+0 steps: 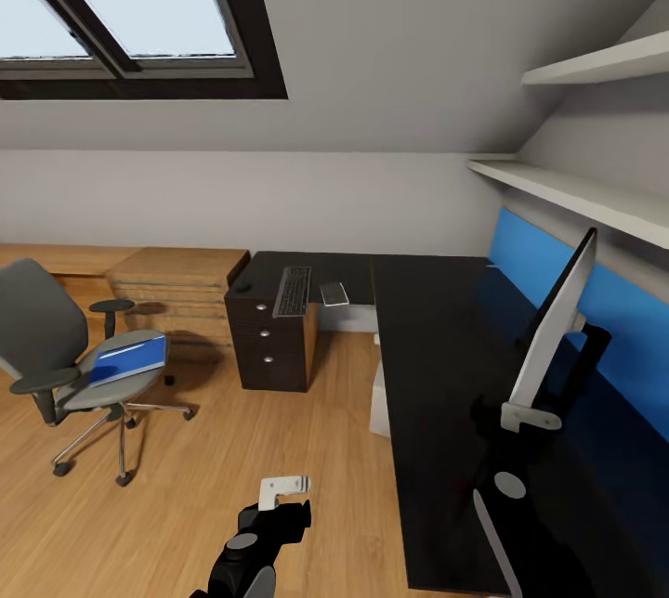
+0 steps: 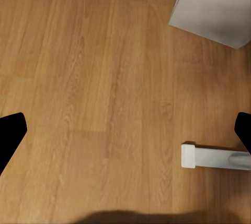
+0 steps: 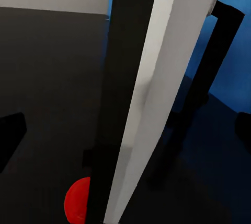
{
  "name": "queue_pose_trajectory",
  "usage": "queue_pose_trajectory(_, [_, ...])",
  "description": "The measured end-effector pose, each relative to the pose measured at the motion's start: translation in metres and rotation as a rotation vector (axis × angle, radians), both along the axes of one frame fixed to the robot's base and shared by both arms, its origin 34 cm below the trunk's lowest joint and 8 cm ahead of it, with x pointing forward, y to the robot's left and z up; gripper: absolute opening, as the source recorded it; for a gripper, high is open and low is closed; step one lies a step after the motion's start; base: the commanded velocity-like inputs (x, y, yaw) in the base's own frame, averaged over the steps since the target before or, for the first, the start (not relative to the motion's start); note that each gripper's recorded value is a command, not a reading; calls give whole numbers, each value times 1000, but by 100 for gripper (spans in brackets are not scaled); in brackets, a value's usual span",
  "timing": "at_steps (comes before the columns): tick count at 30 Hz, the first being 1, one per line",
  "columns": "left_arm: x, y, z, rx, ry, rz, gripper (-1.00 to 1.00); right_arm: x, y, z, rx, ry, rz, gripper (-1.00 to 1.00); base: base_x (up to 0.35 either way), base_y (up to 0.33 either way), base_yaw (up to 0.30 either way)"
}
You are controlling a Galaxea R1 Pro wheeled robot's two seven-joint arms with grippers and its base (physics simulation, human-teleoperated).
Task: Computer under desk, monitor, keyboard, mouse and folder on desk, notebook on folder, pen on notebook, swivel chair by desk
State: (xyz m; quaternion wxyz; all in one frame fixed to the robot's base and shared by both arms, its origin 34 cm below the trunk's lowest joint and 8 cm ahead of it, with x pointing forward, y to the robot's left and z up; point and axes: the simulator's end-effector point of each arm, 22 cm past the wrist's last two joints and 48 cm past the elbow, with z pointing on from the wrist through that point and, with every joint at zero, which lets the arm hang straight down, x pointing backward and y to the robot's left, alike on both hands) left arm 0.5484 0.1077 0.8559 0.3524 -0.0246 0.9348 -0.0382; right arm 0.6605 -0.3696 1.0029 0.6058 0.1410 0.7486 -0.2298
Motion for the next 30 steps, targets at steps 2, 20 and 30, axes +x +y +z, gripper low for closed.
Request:
queue_pose_trajectory(2, [0,0,0,0,0,0,100,-1,-1,-2,0,5,-3,100,2,0,0])
queue_pose_trajectory(20, [0,-1,0,-3,1,-1,100,-7,-18,-12,6,27,-40,100,75,0,0])
queue_pose_trajectory(30, [-2,0,-3,2,7,-1,100,-19,-44,-13,4,32,-131,100,1,0,0])
